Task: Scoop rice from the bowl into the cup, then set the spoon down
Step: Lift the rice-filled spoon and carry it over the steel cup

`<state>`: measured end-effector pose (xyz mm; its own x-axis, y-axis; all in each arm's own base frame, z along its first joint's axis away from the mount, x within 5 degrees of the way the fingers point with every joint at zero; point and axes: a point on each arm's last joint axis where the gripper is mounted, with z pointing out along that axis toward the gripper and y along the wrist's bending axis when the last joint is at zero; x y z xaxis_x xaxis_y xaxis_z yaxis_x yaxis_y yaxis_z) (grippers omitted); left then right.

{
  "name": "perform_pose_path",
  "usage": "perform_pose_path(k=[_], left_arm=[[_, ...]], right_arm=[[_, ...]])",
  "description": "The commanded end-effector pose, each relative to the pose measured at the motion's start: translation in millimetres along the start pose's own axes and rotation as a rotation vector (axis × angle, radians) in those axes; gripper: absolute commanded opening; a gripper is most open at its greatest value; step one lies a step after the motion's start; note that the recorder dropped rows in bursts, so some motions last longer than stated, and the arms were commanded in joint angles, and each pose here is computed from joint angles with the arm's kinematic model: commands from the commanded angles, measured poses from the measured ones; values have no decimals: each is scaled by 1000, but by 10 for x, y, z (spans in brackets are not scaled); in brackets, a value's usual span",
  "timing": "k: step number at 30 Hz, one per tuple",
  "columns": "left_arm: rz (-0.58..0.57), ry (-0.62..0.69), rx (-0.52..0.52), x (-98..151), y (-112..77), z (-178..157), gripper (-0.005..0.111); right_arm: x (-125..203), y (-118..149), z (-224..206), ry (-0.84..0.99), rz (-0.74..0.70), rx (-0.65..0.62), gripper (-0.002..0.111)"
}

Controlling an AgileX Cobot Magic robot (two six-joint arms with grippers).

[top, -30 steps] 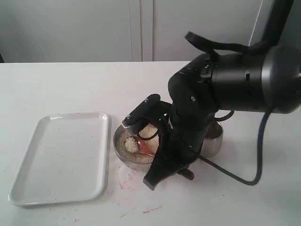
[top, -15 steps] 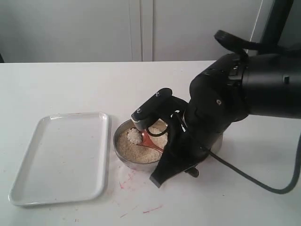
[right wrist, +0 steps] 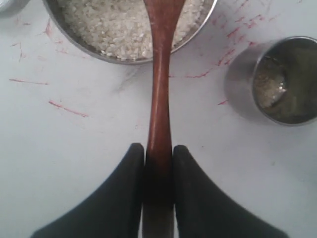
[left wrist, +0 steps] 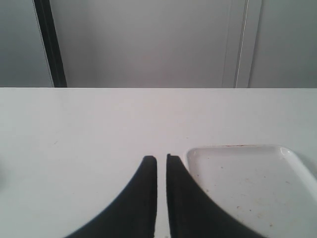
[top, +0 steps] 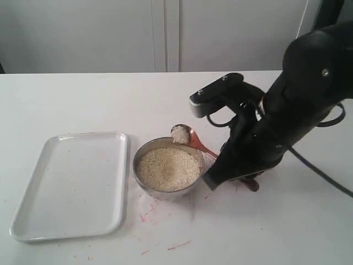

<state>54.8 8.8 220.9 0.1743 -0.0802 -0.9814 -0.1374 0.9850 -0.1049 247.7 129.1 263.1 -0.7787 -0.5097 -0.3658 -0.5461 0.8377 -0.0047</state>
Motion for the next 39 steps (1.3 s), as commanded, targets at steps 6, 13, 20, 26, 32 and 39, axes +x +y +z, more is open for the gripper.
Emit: perform_pose_path(k=[6, 13, 20, 26, 32, 39], left_arm=[[-11, -4, 3, 7, -1, -3, 14], [-11, -4, 3, 7, -1, -3, 14], [-11, -4, 3, 7, -1, -3, 14], [-11, -4, 3, 7, -1, -3, 14], [-11, -4, 3, 7, -1, -3, 14], [-11, -4, 3, 7, -1, -3, 14]], right_arm=[[210, -212, -379, 5, 74, 29, 0], [331, -325, -454, 41, 131, 40, 0], [524, -422, -259, 83, 201, 40, 0], [544, -452, -200, 53, 213, 53, 0], [577, -499, -162, 51, 221, 110, 0], [591, -560, -151, 50, 226, 179, 0]])
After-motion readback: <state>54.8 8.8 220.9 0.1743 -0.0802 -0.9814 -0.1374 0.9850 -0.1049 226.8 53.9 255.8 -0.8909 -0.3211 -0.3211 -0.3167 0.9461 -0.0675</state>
